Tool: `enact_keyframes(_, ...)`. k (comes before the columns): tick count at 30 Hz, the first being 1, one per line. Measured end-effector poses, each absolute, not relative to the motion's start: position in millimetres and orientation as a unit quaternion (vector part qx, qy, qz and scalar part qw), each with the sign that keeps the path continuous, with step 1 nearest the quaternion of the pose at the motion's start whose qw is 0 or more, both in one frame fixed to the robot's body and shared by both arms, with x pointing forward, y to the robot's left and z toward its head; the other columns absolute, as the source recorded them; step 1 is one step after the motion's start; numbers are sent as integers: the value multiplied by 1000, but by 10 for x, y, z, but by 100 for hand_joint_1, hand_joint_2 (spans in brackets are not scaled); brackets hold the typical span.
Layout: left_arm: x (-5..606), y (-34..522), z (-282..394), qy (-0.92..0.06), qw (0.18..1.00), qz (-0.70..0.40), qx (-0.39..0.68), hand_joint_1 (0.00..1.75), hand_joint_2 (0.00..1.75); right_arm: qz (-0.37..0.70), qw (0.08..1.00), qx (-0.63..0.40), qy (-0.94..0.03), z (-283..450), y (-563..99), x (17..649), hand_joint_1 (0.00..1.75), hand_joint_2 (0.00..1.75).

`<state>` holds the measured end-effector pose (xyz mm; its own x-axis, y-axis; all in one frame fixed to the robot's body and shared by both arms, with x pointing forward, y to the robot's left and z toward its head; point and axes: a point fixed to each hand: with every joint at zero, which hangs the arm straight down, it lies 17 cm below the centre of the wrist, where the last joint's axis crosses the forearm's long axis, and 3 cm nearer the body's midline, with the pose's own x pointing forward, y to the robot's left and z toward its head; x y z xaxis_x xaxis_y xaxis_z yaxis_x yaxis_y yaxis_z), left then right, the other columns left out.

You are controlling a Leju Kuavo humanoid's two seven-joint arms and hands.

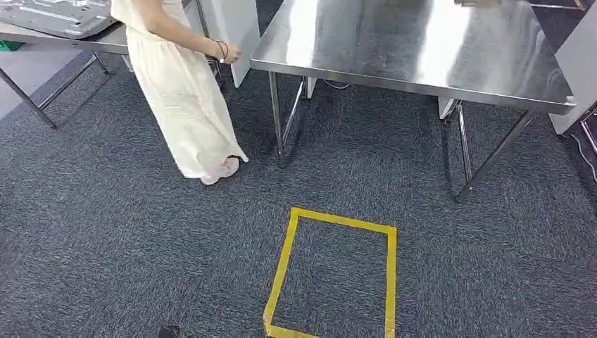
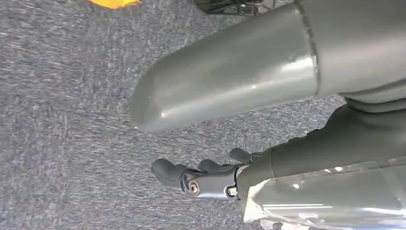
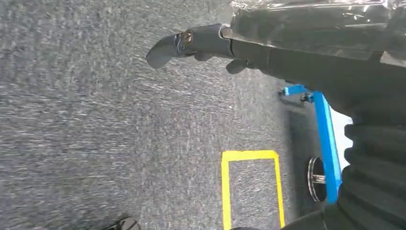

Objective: Take the parts from the cabinet and place them on the table.

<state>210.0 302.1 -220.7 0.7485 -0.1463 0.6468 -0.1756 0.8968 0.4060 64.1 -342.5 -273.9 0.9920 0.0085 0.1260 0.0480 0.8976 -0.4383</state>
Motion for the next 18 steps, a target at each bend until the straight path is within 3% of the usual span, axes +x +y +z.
enact_keyframes(18,2122,2981,-2202,-356,907,7,224,0,0,-13,972,-228,-63,-2733,-3437,676,0,175)
